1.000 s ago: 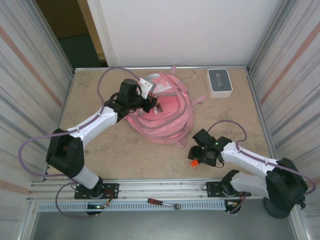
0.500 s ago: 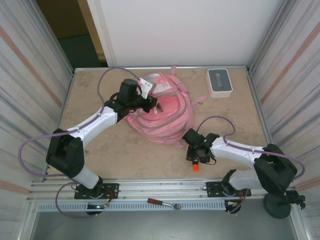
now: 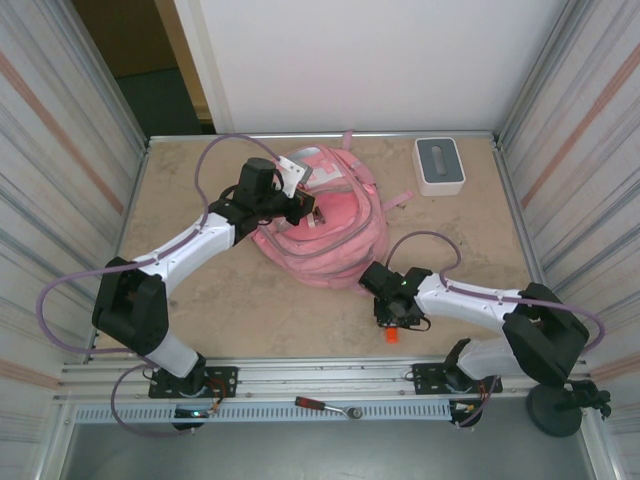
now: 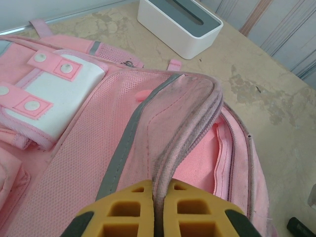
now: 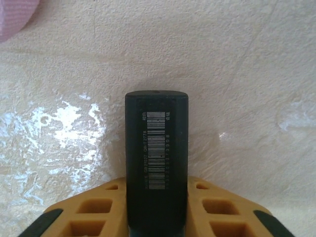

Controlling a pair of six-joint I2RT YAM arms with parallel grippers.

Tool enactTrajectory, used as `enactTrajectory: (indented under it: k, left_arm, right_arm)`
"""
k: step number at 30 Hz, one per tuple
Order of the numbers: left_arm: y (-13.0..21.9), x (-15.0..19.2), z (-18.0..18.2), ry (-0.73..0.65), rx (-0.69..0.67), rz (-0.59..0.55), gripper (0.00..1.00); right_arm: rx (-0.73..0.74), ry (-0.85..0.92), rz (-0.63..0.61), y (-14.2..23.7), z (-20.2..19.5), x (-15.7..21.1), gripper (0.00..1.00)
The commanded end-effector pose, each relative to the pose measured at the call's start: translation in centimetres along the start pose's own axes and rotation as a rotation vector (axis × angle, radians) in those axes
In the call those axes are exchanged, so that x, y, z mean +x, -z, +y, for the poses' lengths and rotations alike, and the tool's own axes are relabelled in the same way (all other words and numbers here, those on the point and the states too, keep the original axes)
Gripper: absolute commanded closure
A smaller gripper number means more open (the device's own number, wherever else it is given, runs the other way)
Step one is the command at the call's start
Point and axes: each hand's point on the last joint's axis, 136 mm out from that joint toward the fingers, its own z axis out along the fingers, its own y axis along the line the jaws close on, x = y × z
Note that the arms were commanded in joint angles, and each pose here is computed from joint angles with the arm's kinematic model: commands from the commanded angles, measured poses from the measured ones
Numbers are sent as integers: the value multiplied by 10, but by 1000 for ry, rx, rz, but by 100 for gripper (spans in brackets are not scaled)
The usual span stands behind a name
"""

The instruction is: Pack the student bag

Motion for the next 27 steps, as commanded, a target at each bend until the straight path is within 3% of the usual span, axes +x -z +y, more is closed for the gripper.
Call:
enactTrajectory:
  k: [1,7,15,20,27]
  left_arm:
    - [14,-13,0,-25,-10,-40,100]
    - [20,-28,-4,-32,-5,-77,100]
    - [27,-61,-16,-26,49,-133,100]
    - [30,-73,-19,-32,57,-149,100]
    - [28,-70,-19,-40,64,-136,100]
  right_arm:
    - [-37,39,-43,13,12,-13,81]
    - [-302,14,-173,75,52,-61,83]
    - [-735,-94,-349,153,116,-155,82]
    - [-877,-234,-392,161,137,-209,82]
    - [-881,-375,-436,141,138,-264,82]
